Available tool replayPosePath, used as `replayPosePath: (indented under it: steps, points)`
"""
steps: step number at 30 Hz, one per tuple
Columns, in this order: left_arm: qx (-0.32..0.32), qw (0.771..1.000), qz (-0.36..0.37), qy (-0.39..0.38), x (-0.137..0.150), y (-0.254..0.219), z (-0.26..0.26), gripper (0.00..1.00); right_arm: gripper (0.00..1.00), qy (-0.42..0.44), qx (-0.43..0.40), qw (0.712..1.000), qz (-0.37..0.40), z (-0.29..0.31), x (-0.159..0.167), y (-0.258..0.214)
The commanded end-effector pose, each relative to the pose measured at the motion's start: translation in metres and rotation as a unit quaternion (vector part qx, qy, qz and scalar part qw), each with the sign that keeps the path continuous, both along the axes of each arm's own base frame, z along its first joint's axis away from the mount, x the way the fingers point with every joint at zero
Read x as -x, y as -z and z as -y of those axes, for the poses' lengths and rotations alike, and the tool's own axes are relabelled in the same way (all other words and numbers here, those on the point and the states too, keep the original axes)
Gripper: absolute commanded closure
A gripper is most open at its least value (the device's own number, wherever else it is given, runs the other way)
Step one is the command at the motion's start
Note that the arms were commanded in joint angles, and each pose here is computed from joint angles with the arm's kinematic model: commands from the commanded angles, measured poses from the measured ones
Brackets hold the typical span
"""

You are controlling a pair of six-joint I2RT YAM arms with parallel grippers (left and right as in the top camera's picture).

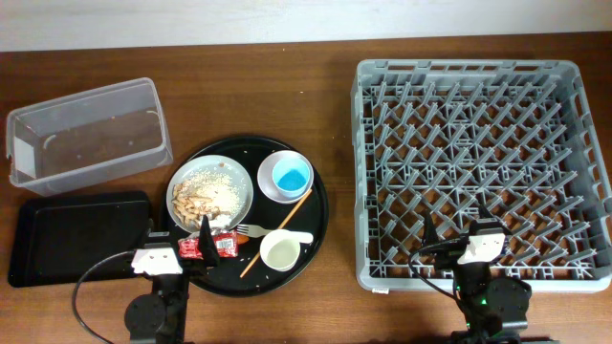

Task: Sort waste into correct bins and load items into the dishwasher rack

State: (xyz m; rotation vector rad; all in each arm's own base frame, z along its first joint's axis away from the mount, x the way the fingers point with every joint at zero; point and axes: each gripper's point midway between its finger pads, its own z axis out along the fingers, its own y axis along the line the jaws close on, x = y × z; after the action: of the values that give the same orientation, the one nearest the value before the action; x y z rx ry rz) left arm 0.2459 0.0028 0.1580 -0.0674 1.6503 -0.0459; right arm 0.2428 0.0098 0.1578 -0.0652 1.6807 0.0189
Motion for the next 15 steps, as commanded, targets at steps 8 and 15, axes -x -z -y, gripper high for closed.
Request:
replayPosePath:
  steps: [8,15]
  points:
    - [-0.006,1.0,0.0,-0.001,0.0,0.0016,-0.0001,0.01,0.01,0.002,-0.002,1.0,-0.001,0.0002,-0.0003,0.0029]
    - [-0.006,1.0,-0.001,0.0,-0.0001,0.002,0.0,0.01,0.01,-0.003,-0.038,0.999,-0.001,-0.003,-0.0001,0.0017]
